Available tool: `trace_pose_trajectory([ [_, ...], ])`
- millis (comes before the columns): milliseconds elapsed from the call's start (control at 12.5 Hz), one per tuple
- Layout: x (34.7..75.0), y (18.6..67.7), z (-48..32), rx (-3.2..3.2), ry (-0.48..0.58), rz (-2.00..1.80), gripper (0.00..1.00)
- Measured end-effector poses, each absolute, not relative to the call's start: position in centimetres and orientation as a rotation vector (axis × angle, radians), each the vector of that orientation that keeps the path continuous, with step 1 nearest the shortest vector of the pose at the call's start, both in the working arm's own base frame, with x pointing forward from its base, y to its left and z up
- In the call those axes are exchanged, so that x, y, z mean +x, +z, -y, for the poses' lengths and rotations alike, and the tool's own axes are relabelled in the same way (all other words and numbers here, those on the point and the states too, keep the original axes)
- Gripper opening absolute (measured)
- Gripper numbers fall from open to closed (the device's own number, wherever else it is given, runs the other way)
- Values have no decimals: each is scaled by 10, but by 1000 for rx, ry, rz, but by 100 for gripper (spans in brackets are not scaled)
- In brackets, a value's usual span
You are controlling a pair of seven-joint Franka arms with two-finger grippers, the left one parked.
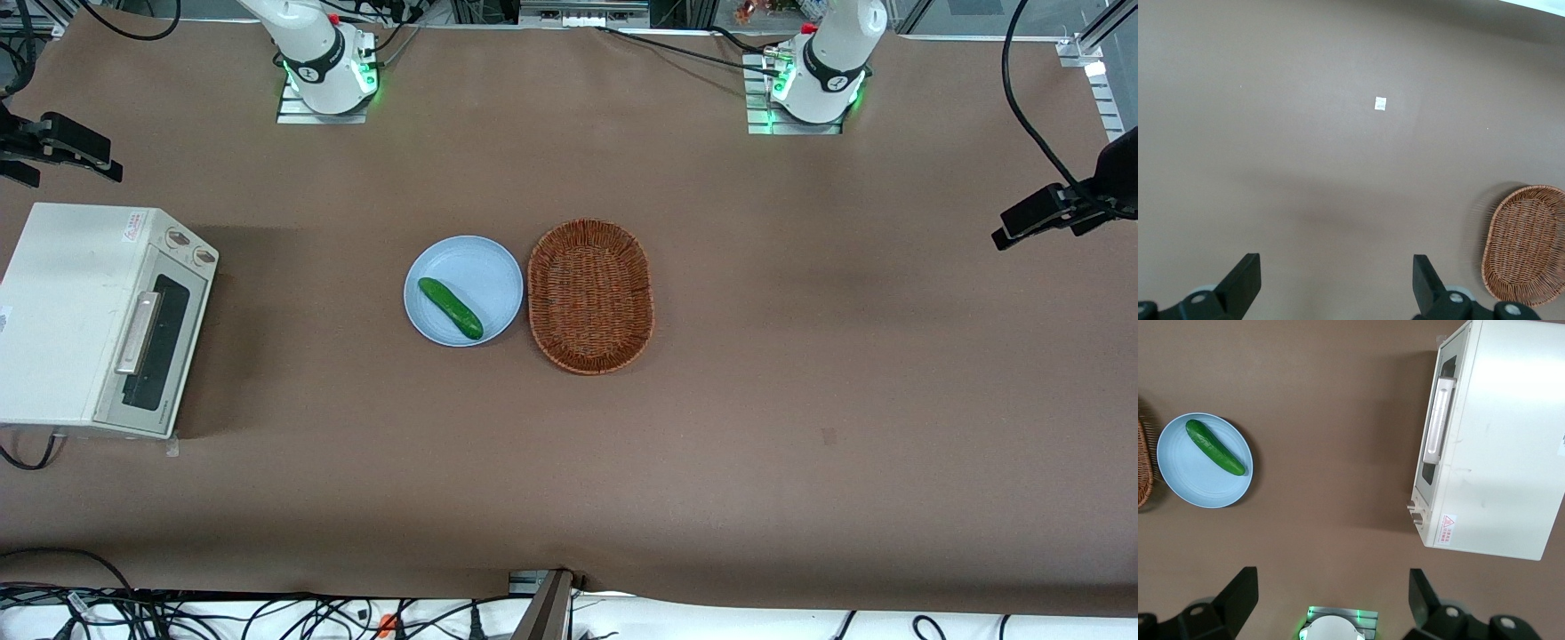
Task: Open oven door with right arm only
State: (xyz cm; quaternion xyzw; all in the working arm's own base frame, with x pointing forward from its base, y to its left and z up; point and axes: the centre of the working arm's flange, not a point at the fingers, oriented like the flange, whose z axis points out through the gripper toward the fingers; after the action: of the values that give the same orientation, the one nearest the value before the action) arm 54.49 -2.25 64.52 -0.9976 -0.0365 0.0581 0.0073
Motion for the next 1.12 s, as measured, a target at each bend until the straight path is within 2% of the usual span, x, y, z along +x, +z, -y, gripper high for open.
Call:
trace_pose_trajectory([
  [718, 547, 640, 27, -3127, 205, 103, 100],
  [1117, 546, 627, 26, -3120, 285, 106, 100],
])
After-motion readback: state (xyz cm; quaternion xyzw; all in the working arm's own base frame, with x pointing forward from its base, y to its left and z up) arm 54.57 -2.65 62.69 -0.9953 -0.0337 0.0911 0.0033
